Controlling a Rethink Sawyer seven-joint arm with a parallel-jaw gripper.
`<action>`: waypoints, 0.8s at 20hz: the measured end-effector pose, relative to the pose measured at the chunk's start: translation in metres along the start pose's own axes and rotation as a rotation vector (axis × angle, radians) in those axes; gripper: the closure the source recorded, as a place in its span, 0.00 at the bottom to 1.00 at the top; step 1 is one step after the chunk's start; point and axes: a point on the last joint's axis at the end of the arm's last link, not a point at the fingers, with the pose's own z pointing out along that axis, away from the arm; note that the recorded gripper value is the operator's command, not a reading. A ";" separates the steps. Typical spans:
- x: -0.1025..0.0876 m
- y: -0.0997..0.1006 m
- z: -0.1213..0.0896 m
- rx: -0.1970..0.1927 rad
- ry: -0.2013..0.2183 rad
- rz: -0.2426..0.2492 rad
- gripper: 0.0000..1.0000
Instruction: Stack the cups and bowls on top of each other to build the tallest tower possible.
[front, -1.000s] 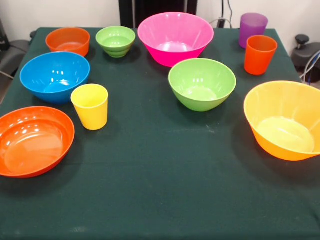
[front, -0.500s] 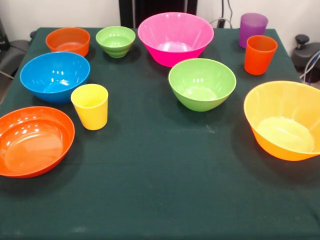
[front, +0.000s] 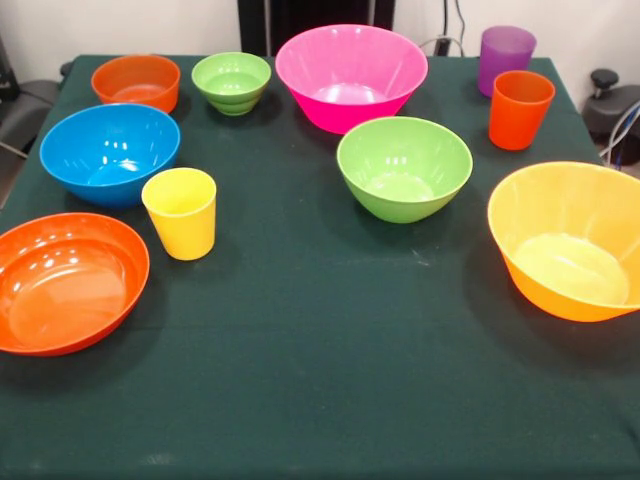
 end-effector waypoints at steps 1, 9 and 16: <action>0.001 0.000 0.001 0.000 0.004 0.000 0.00; 0.004 -0.001 0.014 0.005 0.020 0.000 0.00; 0.003 -0.001 0.038 0.015 -0.014 -0.003 0.00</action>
